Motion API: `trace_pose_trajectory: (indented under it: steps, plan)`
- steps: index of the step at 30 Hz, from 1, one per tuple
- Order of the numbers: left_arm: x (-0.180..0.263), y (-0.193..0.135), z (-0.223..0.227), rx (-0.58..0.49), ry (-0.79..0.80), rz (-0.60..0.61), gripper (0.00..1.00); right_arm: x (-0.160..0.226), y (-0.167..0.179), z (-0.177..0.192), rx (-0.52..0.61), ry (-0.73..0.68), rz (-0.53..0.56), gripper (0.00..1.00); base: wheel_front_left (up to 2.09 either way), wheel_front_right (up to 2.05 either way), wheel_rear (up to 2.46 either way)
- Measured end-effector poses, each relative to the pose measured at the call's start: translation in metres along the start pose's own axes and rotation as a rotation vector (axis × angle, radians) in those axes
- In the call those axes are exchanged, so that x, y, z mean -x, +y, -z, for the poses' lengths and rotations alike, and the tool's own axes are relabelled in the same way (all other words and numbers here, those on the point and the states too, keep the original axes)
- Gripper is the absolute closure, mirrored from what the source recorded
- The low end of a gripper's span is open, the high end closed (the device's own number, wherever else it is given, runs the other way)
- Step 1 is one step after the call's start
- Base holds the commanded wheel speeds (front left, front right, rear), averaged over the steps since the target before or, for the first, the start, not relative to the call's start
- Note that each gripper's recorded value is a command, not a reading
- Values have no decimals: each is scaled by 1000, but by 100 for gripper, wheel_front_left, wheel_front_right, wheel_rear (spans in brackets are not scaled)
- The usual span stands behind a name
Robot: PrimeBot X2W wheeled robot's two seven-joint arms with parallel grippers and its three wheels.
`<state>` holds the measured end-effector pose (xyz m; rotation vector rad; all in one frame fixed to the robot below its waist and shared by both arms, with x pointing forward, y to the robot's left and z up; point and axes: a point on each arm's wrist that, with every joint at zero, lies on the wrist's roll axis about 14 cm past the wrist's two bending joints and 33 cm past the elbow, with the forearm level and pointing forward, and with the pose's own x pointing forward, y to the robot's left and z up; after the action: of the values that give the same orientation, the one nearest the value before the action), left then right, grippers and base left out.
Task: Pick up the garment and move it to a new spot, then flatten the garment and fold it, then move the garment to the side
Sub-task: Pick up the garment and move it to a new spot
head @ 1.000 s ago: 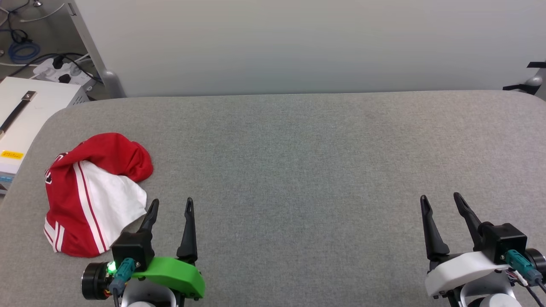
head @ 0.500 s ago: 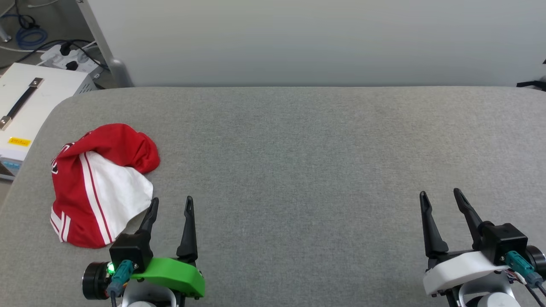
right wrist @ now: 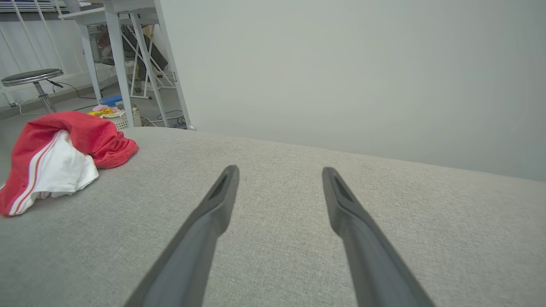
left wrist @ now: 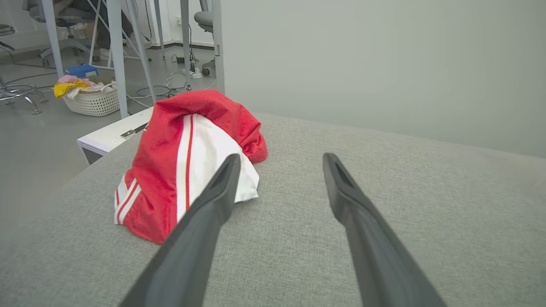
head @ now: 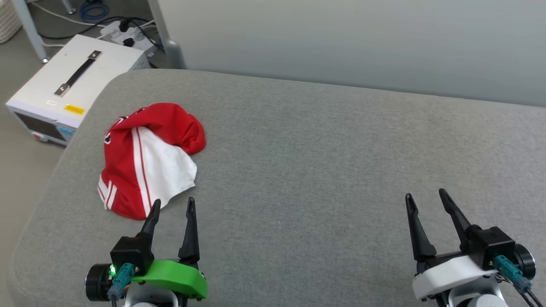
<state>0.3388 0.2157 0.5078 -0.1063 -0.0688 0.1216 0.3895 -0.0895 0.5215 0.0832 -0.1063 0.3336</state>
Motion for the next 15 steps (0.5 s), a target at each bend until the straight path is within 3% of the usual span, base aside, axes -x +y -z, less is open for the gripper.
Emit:
trace_pose_trajectory:
  steps: [15]
  plan:
    - [51, 59, -25, -14, -87, -189, 0, -26, 90, -2, -61, -28, -272, 0, 0, 0, 0]
